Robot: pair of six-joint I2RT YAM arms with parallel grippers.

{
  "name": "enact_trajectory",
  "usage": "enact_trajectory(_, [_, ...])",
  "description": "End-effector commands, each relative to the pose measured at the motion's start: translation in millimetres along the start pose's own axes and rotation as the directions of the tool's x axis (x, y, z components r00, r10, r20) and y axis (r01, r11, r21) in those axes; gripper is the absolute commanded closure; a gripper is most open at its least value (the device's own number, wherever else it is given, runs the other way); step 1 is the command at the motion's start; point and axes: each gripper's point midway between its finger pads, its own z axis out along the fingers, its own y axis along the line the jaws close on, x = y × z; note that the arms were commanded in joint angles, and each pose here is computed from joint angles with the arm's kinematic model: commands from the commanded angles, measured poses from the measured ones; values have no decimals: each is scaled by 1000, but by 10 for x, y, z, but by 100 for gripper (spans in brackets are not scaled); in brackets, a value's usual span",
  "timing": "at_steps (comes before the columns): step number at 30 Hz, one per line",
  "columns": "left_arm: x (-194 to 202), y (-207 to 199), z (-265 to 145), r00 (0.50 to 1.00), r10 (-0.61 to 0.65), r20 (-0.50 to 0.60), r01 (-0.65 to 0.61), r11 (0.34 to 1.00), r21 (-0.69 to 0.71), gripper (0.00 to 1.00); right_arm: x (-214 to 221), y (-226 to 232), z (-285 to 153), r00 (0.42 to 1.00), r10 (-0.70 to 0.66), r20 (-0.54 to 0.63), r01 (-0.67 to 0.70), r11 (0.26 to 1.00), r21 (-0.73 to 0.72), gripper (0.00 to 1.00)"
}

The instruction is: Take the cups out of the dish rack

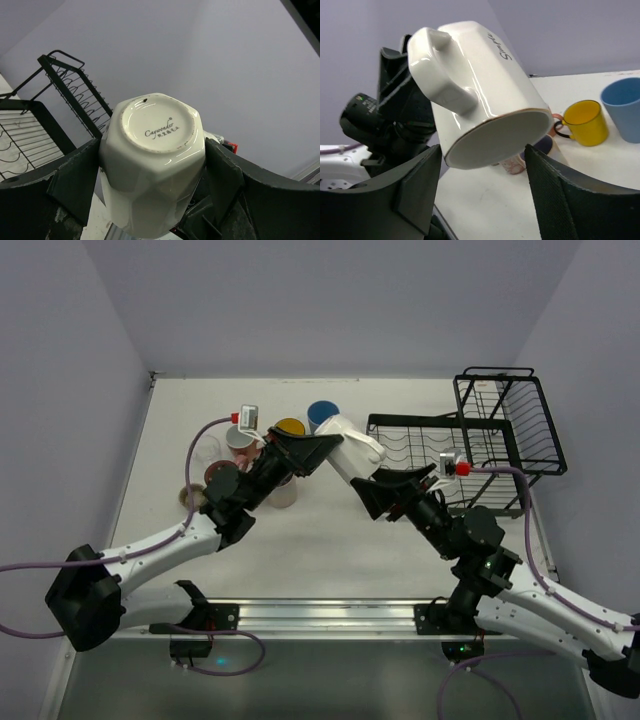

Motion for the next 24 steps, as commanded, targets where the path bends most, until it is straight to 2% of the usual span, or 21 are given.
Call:
enact_trajectory(1, [-367, -577, -109, 986, -88, 144, 60, 980, 188, 100, -428, 415, 130, 990, 73, 123, -56, 989, -137, 32])
enact_trajectory(8, [-326, -433, -252, 969, -161, 186, 124, 973, 196, 100, -408, 625, 362, 985, 105, 138, -71, 970, -231, 41])
enact_trajectory(11, [-295, -463, -266, 969, -169, 179, 129, 969, 211, 100, -357, 593, 429, 983, 110, 146, -75, 971, -225, 47])
enact_trajectory(12, [-304, -470, -268, 969, -167, 182, 127, 969, 213, 100, -363, 590, 427, 981, 116, 157, -78, 970, -230, 51])
enact_trajectory(13, [-299, -470, -276, 970, -162, 182, 122, 970, 213, 100, -365, 593, 427, 979, 123, 164, -82, 968, -237, 59])
enact_trajectory(14, [-286, -451, -279, 971, -158, 179, 120, 971, 206, 98, -398, 603, 412, 974, 133, 181, -86, 965, -247, 77])
enact_trajectory(15, [-296, -487, -299, 973, -148, 178, 110, 971, 211, 91, -379, 582, 397, 974, 132, 182, -85, 966, -245, 85])
enact_trajectory(16, [-252, -391, -288, 980, -106, 169, 79, 984, 160, 81, -407, 590, 366, 972, 136, 190, -86, 964, -251, 93])
enact_trajectory(17, [-256, -371, -280, 982, -82, 167, 60, 989, 134, 54, -393, 568, 354, 973, 133, 186, -86, 966, -242, 100])
enact_trajectory(19, [-331, -376, -320, 982, -3, 190, -13, 997, 82, 28, -377, 543, 320, 976, 128, 174, -85, 969, -232, 100])
enact_trajectory(20, [-301, -251, -334, 984, 30, 177, -34, 999, 16, 13, -380, 535, 282, 978, 122, 169, -82, 970, -228, 100])
enact_trajectory(21, [-392, -297, -386, 977, 49, 208, -52, 999, 6, 8, -355, 536, 261, 980, 119, 158, -80, 969, -233, 100])
enact_trajectory(22, [-367, -196, -417, 977, 90, 194, -83, 996, -43, 2, -323, 516, 247, 983, 112, 144, -78, 971, -224, 100])
enact_trajectory(24, [-426, -117, -464, 969, 138, 205, -117, 987, -110, 0, -377, 564, 192, 985, 104, 139, -69, 969, -238, 100])
